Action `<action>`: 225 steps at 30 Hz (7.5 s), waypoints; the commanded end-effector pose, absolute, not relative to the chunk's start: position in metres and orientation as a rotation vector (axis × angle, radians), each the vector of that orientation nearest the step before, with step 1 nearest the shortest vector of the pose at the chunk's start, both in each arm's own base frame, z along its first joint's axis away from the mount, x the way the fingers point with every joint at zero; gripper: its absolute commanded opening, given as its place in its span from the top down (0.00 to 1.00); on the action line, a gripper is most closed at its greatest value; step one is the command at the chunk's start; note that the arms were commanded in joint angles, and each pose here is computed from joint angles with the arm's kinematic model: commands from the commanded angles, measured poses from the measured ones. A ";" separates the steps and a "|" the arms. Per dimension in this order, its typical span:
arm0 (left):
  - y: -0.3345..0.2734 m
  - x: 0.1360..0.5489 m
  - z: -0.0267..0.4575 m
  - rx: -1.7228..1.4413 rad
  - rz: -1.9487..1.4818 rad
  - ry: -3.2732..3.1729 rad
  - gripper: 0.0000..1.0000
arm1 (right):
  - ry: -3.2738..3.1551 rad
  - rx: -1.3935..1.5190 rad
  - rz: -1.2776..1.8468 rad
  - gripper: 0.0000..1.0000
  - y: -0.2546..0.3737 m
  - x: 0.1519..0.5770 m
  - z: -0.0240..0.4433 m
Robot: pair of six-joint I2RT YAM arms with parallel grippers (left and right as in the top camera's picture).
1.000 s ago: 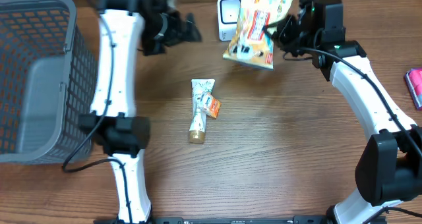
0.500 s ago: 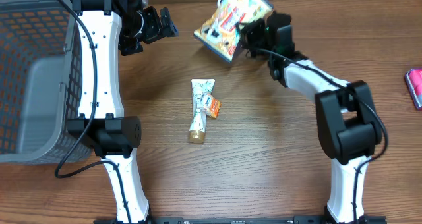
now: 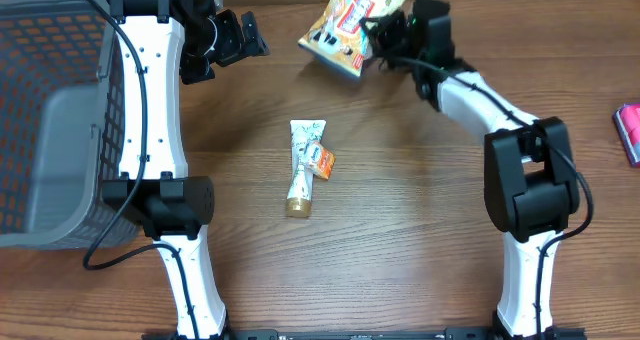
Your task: Scan the item barcode
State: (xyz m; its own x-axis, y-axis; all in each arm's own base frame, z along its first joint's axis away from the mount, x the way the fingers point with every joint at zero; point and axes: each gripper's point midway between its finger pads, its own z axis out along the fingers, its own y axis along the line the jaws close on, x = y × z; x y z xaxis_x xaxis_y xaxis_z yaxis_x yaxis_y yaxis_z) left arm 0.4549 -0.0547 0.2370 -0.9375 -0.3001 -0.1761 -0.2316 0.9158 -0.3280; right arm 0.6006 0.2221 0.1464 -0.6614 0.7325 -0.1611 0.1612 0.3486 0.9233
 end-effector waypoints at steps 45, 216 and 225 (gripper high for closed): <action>-0.052 0.454 0.243 -0.409 -0.437 2.838 0.00 | 1.903 1.687 0.392 0.32 -0.318 0.335 0.213; -0.052 0.454 0.243 -0.409 -0.437 2.838 0.00 | 2.600 0.697 0.439 0.75 0.225 0.315 0.017; -0.052 0.454 0.243 -0.409 -0.437 2.838 0.00 | 2.571 -0.002 0.226 0.90 0.238 0.353 0.080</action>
State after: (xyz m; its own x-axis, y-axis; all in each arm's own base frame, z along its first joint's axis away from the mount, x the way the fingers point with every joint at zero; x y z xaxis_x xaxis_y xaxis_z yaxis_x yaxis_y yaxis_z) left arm 0.4549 -0.0535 0.2367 -0.9369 -0.3011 -0.1779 -0.2338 0.9175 -0.3217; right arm 0.3283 0.2386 0.0459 -0.8713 0.2988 -0.3893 0.1778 0.9315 0.3172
